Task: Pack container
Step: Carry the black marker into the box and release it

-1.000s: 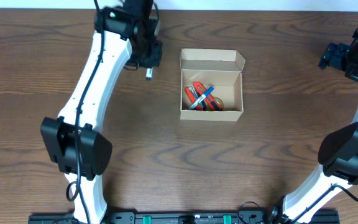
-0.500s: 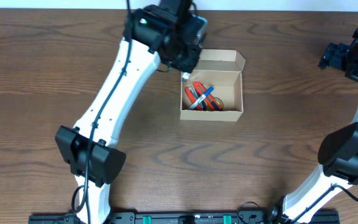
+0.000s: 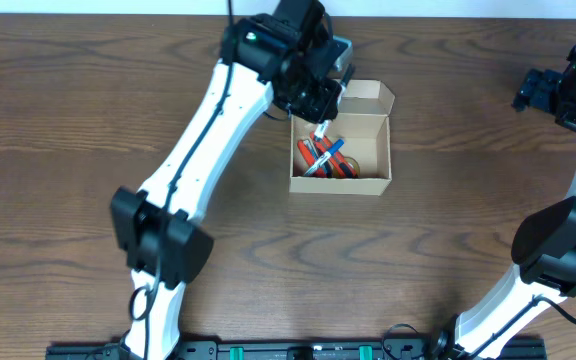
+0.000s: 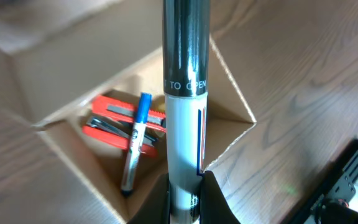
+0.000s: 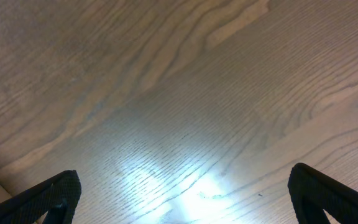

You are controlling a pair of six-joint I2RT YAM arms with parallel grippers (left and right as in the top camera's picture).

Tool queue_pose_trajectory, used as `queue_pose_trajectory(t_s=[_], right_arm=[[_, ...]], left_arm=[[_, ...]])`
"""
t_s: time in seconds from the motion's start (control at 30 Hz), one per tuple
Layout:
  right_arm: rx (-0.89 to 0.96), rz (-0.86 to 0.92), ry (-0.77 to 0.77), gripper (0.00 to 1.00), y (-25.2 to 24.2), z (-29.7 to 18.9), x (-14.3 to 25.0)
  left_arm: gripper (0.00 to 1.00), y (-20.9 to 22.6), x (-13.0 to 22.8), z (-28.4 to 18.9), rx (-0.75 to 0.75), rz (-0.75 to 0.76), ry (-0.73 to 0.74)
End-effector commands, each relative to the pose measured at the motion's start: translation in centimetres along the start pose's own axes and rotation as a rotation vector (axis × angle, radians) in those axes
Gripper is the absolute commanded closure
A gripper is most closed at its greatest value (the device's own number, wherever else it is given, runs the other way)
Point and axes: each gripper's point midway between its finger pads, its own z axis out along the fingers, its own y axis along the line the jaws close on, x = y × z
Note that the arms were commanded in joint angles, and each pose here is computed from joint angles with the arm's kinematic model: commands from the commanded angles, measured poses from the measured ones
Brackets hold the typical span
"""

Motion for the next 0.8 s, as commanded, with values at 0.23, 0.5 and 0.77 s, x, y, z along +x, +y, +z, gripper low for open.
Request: queue_pose_trajectory(t_s=[0.23, 0.5, 0.77], right_arm=[[0.000, 0.015, -0.002, 0.01, -0.1, -0.2, 0.1], [0.000, 0.015, -0.003, 0.01, -0.1, -0.2, 0.1], [0.000, 0.015, -0.002, 0.01, -0.1, -0.2, 0.1]], left_arm=[[0.94, 1.8, 1.8, 6.0, 0.054, -0.049, 0.141], [0.94, 2.2, 3.7, 8.4, 0.062, -0.065, 0.230], [0.94, 2.1, 4.1, 8.5, 0.067, -0.033, 0.245]])
